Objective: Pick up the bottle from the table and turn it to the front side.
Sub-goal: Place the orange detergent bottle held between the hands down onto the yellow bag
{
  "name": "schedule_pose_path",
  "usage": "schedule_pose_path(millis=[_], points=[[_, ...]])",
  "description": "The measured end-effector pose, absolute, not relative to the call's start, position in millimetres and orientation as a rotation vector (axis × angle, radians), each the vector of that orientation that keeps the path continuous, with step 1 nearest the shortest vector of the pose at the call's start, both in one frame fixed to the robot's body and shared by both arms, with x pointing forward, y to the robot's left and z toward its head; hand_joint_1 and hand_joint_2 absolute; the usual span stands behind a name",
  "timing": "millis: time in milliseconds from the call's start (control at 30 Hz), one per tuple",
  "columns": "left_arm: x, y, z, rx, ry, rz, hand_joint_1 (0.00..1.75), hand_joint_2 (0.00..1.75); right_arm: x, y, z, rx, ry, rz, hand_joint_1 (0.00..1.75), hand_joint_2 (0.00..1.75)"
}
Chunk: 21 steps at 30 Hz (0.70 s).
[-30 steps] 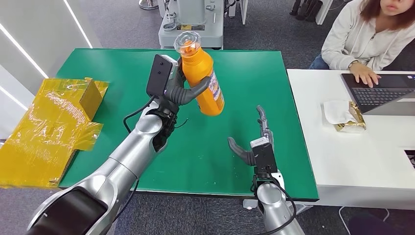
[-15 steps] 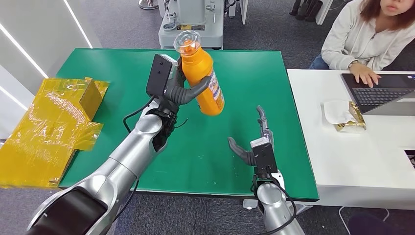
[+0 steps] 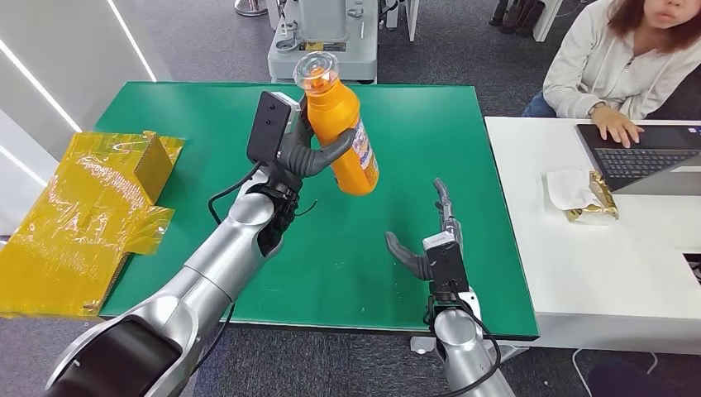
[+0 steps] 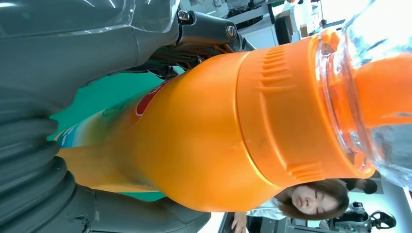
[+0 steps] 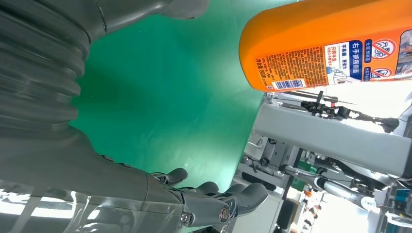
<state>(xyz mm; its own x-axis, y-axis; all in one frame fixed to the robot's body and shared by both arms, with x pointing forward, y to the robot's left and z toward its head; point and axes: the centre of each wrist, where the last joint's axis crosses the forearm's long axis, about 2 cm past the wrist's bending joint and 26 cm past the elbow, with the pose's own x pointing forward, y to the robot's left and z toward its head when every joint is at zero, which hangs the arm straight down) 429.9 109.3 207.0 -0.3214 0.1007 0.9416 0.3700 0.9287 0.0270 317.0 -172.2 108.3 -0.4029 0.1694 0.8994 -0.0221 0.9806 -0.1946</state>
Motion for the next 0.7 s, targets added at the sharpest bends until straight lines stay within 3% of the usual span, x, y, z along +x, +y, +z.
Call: schedule_pose_path(millis=[100,200,267,333,400,700], points=[[442.1,153.7,203.4,-0.001,-1.835,-0.406,1.75,1.75,294.7,-175.7,107.7,-0.094,-2.040,0.177,0.00,1.75],[453.3,231.4,204.5,0.806,-1.831,-0.579,1.75,1.75,250.3,-180.3,115.2,-0.091,-2.124,0.139,0.00,1.75],[454.9,259.2,210.3,1.263,-1.911,-0.915,1.75,1.75,233.7,-183.1,121.9,-0.081,-2.151,0.134,0.00,1.75],[455.6,270.2,212.2,1.523,-1.878,-1.355,1.75,1.75,227.5,-182.9,130.6,-0.061,-2.187,0.132,0.00,1.75],[454.9,278.3,209.7,1.602,-1.816,-1.499,1.75,1.75,225.2,-181.9,136.7,-0.046,-2.214,0.129,0.00,1.75],[456.0,291.9,211.1,1.488,-1.822,-1.149,1.75,1.75,222.1,-183.3,146.7,-0.034,-2.257,0.123,0.00,1.75]])
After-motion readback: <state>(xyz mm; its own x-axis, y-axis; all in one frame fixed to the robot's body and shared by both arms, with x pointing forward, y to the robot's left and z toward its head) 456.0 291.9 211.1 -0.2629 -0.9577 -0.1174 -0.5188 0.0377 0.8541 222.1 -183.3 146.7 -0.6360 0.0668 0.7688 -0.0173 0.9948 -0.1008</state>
